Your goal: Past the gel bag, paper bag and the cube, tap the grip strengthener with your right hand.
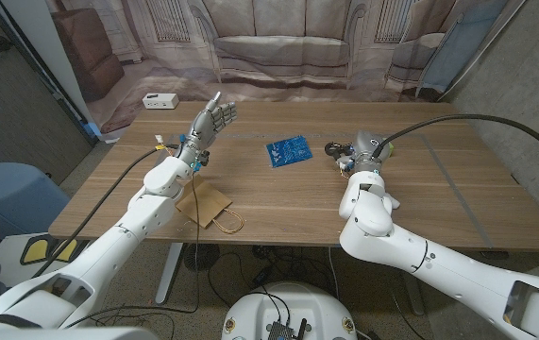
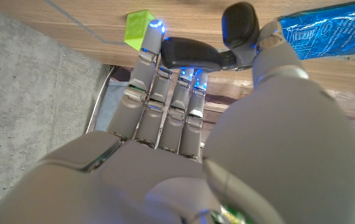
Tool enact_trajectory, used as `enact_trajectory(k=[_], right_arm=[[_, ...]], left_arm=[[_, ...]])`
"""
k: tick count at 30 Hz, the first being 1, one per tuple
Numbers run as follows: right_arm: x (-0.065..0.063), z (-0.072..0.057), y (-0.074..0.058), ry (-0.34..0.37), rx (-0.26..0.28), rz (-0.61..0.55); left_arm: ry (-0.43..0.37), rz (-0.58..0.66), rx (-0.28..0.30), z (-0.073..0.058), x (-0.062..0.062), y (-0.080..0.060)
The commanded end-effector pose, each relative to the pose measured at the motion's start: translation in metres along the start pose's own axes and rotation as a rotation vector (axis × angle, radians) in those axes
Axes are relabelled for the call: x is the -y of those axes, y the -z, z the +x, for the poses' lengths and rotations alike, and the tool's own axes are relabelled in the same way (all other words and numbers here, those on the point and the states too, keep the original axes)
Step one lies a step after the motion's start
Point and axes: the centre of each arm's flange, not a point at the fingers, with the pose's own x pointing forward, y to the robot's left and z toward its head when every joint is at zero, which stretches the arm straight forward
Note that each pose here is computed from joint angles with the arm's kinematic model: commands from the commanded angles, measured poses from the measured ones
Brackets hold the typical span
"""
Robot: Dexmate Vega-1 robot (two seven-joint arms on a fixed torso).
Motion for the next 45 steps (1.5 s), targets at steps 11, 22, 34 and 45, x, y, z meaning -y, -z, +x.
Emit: enact_trajectory(k=[11, 22, 34, 45], right_arm=[[0.000, -0.002, 0.004, 0.031, -0.007, 0.006], [-0.006, -0.001, 0.007, 0.003, -0.018, 0.000], [-0.011, -0.001, 0.008, -0.017, -0.033, 0.001], [-0.020, 0.004, 0.010, -0.049, -0.041, 0.000]], left_arm=[[-0.002, 0.002, -0.006, 0.000, 0.001, 0.001], [-0.003, 0.001, -0.005, -0.001, 0.001, 0.001], [-0.003, -0.001, -0.008, -0.001, 0.000, 0.002], [-0.006, 0.000, -0.013, -0.001, -0.001, 0.002]])
